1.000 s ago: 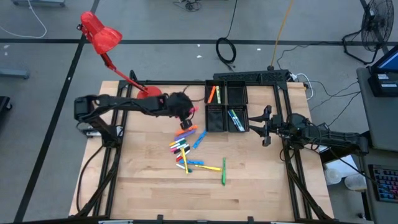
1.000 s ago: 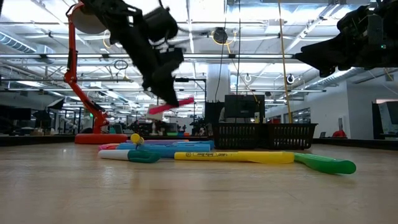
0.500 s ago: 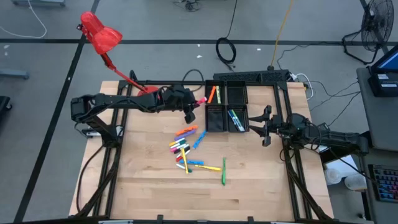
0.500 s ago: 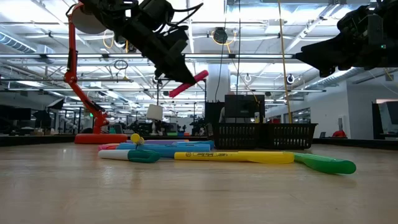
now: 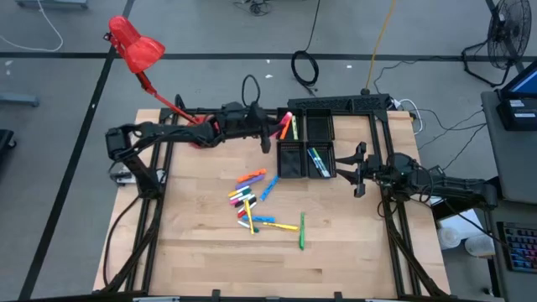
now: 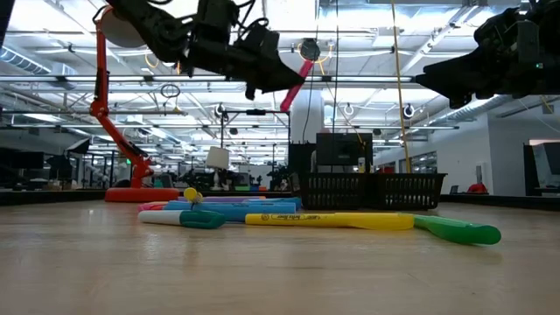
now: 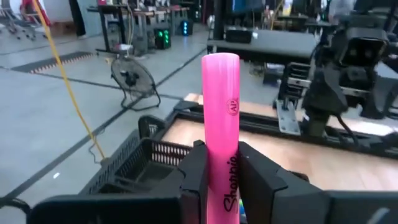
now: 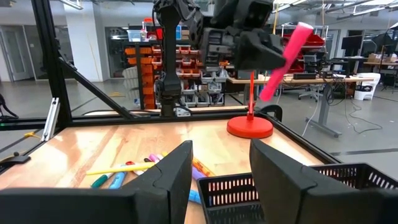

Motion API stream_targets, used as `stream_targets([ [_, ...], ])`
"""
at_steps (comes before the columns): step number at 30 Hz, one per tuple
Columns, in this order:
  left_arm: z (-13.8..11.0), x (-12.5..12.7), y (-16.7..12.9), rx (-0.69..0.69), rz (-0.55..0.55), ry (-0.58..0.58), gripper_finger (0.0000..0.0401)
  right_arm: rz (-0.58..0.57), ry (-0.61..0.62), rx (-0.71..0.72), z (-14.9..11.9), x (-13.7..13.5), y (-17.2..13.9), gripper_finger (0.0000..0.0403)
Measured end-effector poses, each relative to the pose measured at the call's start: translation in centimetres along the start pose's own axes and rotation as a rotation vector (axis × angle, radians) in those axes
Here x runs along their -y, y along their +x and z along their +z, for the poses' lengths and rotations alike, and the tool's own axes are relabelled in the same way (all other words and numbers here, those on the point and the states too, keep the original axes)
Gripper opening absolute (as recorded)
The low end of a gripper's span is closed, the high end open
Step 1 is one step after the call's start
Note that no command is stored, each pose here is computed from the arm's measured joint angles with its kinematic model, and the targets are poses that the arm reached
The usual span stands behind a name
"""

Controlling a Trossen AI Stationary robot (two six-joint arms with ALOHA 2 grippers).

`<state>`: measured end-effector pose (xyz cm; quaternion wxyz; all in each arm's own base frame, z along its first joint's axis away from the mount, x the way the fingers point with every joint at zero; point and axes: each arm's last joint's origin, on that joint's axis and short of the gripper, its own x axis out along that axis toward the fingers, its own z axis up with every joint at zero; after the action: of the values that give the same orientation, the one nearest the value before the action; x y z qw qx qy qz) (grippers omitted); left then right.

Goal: Pick & Place Markers
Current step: Put the pink highlighter pen into the top left black bin

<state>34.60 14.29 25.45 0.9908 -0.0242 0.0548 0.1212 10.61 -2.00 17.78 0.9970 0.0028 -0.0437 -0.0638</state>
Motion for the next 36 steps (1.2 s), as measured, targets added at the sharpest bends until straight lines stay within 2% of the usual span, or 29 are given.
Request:
stream_targets([
  [5, -0.1, -1.8, 1.4, 0.048, 0.017, -0.053, 0.0063, 0.0, 0.0, 0.001, 0.0, 0.0, 0.0, 0.0146],
  [11, 1.8, -3.8, 4.4, 0.054, 0.016, -0.157, 0.0063, 0.0, 0.0, 0.001, 0.0, 0.0, 0.0, 0.0146],
  [18, -1.2, -5.4, 7.8, -0.067, 0.082, -0.274, 0.0063, 0.0, 0.0, 0.0, 0.0, 0.0, 0.0, 0.0146],
  [22, -2.9, -6.0, 8.5, -0.1, 0.111, -0.33, 0.0063, 0.0, 0.0, 0.0, 0.0, 0.0, 0.0, 0.0146],
  [28, -3.6, -6.4, 8.6, -0.113, 0.201, -0.41, 0.0063, 0.0, 0.0, 0.0, 0.0, 0.0, 0.0, 0.0146],
  [32, -3.7, -6.2, 8.6, -0.114, 0.262, -0.414, 0.0075, 0.0, 0.0, 0.0, 0.0, 0.0, 0.0, 0.0146],
  [36, -3.8, -5.8, 8.7, -0.125, 0.271, -0.376, 0.0071, 0.0, 0.0, 0.0, 0.0, 0.0, 0.0, 0.0146],
])
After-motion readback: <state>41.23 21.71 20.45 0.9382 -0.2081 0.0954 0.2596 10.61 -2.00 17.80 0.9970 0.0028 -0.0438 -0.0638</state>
